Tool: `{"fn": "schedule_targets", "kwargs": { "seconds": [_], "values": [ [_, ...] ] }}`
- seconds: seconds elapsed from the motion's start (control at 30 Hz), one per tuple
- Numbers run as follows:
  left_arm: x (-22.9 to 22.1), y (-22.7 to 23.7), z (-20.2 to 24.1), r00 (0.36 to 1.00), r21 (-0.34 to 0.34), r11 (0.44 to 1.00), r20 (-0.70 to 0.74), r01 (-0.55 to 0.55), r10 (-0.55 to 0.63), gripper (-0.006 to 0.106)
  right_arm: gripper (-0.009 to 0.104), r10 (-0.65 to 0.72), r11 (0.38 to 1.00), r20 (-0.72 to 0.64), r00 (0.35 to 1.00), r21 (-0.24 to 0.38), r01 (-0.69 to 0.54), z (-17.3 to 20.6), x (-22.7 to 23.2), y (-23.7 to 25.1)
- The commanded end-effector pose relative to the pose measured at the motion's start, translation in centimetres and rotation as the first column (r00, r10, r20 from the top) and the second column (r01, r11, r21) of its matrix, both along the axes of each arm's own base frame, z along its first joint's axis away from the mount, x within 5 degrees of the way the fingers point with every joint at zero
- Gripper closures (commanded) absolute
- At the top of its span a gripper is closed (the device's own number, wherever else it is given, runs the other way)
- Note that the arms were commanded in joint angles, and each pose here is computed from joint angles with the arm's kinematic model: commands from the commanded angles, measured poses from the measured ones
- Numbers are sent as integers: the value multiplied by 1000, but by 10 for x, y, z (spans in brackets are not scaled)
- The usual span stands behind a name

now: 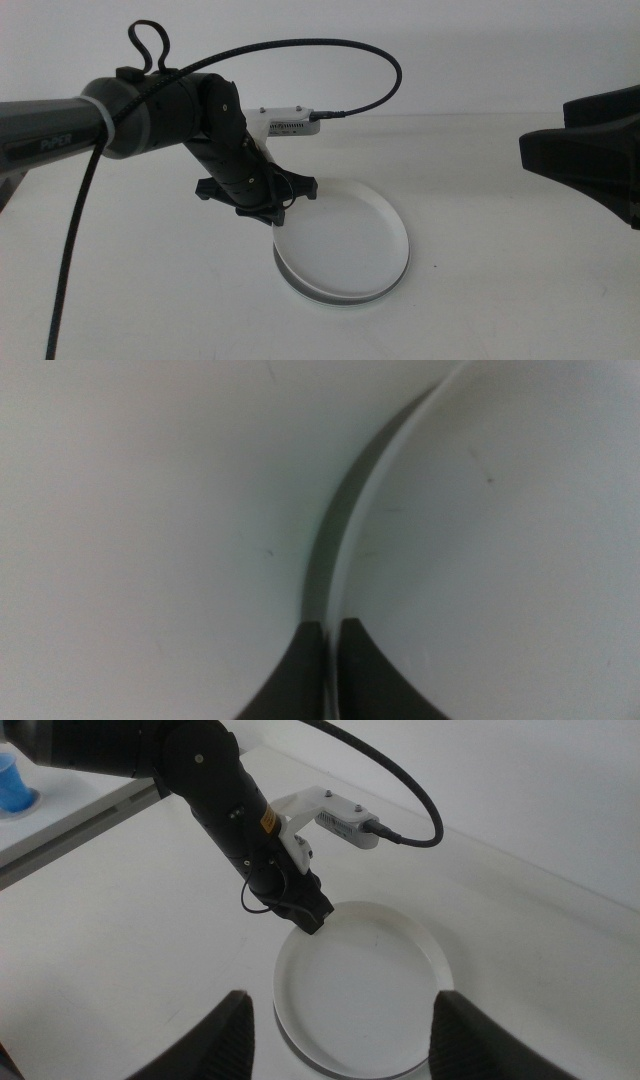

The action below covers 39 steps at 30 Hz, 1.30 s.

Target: Stack the three bowls on top of each other.

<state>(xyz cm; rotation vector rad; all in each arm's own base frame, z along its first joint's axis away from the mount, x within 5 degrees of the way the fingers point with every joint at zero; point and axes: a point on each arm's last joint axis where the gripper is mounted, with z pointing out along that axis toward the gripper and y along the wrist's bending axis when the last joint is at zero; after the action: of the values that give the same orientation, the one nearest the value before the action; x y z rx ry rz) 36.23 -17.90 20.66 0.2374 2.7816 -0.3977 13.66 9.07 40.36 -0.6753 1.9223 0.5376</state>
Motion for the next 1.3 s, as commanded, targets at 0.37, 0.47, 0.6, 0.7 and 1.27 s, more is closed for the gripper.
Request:
{"fn": "schedule_targets", "kwargs": {
  "seconds": [0.37,0.47,0.6,0.7,1.27],
  "values": [
    [-14,38,113,955,-115,993,290,-39,71,21,50,-22,999,72,997,48,19,14,0,-1],
    [-24,65,141,928,-72,996,364,-56,79,21,50,-22,999,72,997,48,19,14,0,-1],
    [-39,103,173,879,-47,989,453,-141,147,21,50,-22,999,72,997,48,19,14,0,-1],
    [-50,120,188,851,-57,981,491,-183,187,21,50,-22,999,72,997,48,19,14,0,-1],
    [-94,134,190,818,-27,984,551,-177,162,21,50,-56,995,54,997,87,51,14,5,-1]
  ]
}}
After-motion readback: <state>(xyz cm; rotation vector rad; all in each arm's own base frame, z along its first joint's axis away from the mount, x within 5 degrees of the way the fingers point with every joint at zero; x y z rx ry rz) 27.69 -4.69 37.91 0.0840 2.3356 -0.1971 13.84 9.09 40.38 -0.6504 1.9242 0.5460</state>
